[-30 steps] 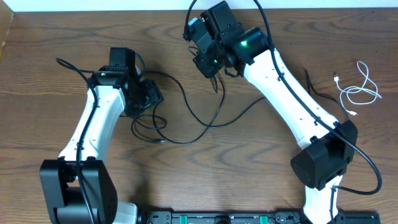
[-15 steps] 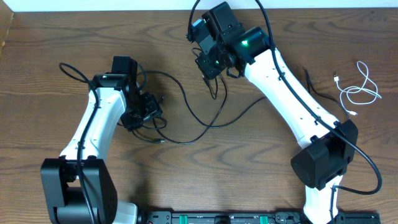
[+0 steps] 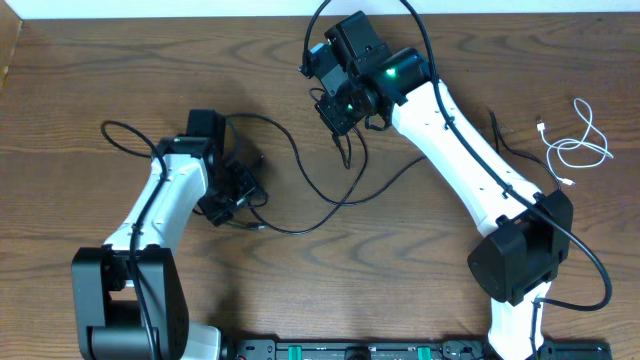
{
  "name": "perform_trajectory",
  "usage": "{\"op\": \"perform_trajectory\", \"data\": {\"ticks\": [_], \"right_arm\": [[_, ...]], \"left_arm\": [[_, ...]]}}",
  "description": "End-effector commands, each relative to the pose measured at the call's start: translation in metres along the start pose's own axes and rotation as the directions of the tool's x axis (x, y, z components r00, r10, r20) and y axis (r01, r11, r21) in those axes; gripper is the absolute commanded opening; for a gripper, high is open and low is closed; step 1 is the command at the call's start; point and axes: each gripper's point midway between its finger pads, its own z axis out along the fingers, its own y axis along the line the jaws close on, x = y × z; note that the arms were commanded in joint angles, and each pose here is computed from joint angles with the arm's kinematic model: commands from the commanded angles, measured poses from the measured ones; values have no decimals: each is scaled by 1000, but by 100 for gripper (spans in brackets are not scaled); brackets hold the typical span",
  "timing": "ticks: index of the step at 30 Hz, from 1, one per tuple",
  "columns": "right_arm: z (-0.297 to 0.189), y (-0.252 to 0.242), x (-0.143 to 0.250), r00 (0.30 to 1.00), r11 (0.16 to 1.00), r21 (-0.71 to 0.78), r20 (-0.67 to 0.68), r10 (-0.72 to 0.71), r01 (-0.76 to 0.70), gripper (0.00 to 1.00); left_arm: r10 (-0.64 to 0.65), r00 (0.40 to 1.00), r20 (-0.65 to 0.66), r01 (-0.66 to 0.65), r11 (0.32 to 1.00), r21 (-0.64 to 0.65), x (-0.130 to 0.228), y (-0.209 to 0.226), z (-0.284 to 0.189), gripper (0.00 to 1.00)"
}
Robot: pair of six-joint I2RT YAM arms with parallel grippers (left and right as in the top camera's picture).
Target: Untangle cables
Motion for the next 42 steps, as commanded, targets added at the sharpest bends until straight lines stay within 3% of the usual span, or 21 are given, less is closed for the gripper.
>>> {"op": "perform_trajectory", "data": {"ticks": [1, 6, 10, 15, 21, 33, 42], "right_arm": [[-5, 7, 0, 1000, 1000, -22, 6, -15, 15, 1], [-5, 7, 0, 1000, 999, -23, 4, -22, 22, 1], [-5, 7, 0, 1000, 999, -23, 6, -22, 23, 1], [-5, 13, -1, 997, 996, -44, 11, -76, 77, 1], [-4, 32, -2, 987, 982, -94, 24, -161, 162, 1], [12, 45, 4, 984, 977, -122, -5, -179, 177, 1], [30, 75, 11, 972, 947, -228, -15, -234, 224, 1]], "left_arm": [[-60, 998, 22, 60, 998, 1, -4, 1, 7, 59], [-51, 997, 66, 48, 998, 40, -15, -8, 6, 54], [-50, 995, 85, 47, 998, 37, -19, -8, 6, 24], [-46, 990, 131, 39, 998, 52, -30, -12, 5, 8], [-43, 982, 182, 28, 996, 83, -42, -20, 2, 8], [-43, 973, 227, 15, 993, 121, -54, -29, -1, 8], [-101, 954, 283, 52, 983, 176, -76, -30, -9, 8]]}}
